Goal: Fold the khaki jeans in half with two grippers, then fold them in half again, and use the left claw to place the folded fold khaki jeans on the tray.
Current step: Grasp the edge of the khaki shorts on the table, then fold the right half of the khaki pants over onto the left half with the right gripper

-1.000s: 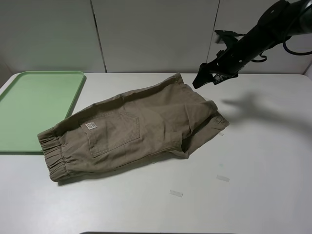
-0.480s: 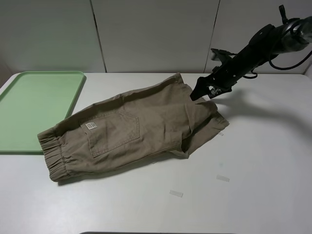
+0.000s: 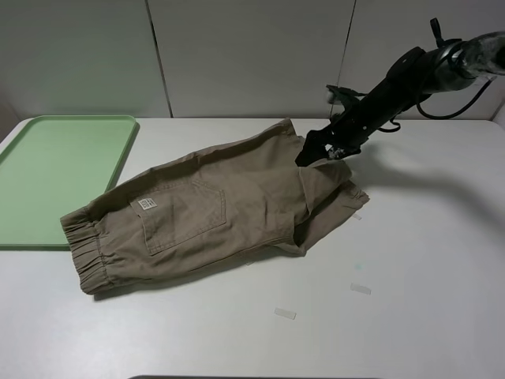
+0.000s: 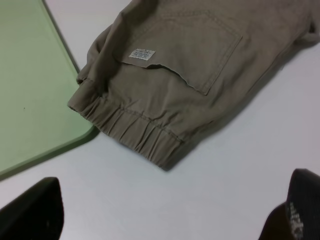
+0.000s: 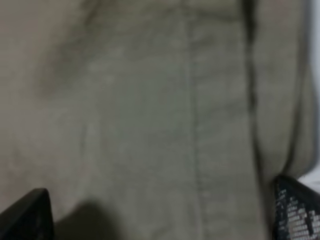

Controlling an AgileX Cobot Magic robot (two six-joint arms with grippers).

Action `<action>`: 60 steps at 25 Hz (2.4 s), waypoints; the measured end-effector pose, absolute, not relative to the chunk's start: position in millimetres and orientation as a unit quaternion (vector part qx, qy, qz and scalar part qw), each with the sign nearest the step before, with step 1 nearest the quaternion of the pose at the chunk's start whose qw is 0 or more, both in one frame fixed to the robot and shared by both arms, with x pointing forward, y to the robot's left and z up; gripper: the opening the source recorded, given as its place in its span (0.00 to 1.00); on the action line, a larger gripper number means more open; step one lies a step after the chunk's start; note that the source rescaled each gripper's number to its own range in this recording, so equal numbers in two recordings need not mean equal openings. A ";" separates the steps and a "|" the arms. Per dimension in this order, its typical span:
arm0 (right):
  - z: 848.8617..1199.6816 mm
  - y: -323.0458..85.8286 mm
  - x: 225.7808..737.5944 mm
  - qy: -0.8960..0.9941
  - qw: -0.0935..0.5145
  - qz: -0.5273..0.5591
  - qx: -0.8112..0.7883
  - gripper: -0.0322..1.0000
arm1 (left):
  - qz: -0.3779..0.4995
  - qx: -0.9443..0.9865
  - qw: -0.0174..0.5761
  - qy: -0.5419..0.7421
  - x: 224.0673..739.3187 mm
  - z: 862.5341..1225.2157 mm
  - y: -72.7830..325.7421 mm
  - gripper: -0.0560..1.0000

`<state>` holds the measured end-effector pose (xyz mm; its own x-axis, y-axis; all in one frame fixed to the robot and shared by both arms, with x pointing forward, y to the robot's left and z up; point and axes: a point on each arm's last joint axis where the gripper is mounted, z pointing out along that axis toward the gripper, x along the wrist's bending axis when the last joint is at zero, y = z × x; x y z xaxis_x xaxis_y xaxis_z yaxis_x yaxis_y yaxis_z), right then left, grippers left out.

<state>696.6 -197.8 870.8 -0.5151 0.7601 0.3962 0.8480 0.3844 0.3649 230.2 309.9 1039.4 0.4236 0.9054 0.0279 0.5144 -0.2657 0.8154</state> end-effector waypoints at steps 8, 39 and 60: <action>868.7 -175.0 685.3 -0.839 0.125 -0.260 -0.461 0.72 | 0.257 0.753 0.381 0.471 230.2 1039.4 309.9 0.93; 917.6 -311.4 649.1 -0.692 -0.052 -0.154 -0.703 0.03 | 0.258 0.752 0.382 0.471 230.0 1039.4 310.0 0.93; 975.3 -175.7 607.2 -0.788 -0.077 -0.215 -0.572 0.03 | 0.258 0.753 0.382 0.471 230.0 1039.4 310.0 0.93</action>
<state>607.2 -175.7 975.3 -0.3335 0.9345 0.1246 0.8682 0.2529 0.4270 230.0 310.0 1039.4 0.4240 0.9052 0.0286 0.5118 -0.2655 0.8170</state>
